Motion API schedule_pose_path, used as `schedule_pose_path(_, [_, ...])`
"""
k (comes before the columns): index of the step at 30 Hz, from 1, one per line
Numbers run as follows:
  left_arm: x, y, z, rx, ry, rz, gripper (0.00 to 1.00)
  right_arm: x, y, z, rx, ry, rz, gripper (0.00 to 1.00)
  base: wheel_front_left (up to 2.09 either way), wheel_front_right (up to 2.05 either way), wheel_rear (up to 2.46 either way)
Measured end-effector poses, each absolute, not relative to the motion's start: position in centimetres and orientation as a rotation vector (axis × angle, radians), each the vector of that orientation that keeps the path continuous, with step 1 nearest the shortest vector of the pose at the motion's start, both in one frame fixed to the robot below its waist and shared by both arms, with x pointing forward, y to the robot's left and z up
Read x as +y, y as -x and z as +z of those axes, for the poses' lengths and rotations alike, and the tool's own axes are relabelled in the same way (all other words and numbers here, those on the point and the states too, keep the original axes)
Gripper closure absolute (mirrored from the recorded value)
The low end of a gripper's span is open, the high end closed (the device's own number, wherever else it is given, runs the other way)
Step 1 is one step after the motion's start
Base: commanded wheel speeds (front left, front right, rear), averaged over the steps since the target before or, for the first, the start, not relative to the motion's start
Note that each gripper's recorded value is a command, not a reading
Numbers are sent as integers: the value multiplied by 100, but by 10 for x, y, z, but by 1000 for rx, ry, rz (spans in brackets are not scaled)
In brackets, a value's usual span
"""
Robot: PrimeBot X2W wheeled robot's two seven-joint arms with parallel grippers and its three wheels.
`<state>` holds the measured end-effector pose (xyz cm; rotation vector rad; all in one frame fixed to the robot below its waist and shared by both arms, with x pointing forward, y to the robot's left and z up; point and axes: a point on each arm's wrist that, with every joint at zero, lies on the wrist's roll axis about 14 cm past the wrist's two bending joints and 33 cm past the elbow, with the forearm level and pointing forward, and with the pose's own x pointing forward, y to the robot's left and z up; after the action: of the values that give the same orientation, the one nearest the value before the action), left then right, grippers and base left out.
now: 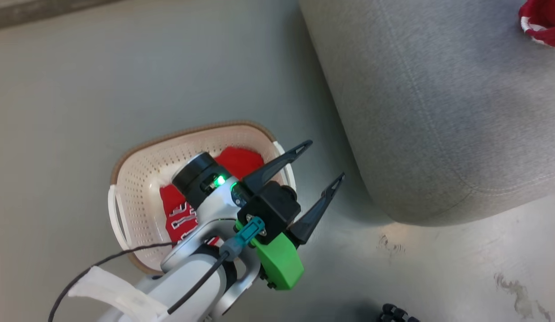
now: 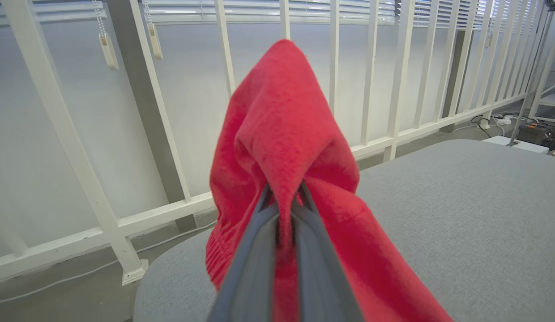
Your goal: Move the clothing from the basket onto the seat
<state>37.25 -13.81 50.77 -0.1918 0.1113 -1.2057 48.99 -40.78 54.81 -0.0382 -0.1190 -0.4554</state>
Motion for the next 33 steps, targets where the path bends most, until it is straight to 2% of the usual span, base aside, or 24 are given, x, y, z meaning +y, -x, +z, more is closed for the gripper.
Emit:
schedule_pose_path(8, [-133, -391, 484, 146, 191, -1182, 0, -408, -502, 483, 32, 13, -474, 100, 0, 0, 0])
schedule_pose_path(16, [-128, -399, 455, 207, 185, -1172, 0, -398, -494, 417, 191, -44, -493, 100, 0, 0, 0])
schedule_pose_path(26, [-131, -399, 455, 199, 178, -1184, 0, -402, -496, 420, 195, -44, -499, 100, 0, 0, 0])
schedule_pose_path(27, [-131, -399, 455, 199, 177, -1184, 0, -402, -495, 419, 199, -46, -496, 94, 0, 0, 0])
schedule_pose_path(28, [-131, -399, 455, 200, 174, -1184, 0, -401, -494, 417, 208, -46, -490, 50, 0, 0, 0])
schedule_pose_path(29, [-131, -399, 456, 197, 171, -1183, 0, -399, -493, 417, 214, -44, -483, 0, 0, 0, 0])
schedule_pose_path(33, [-131, -399, 462, 178, 176, -1180, 0, -395, -493, 418, 222, -35, -456, 0, 0, 0, 0])
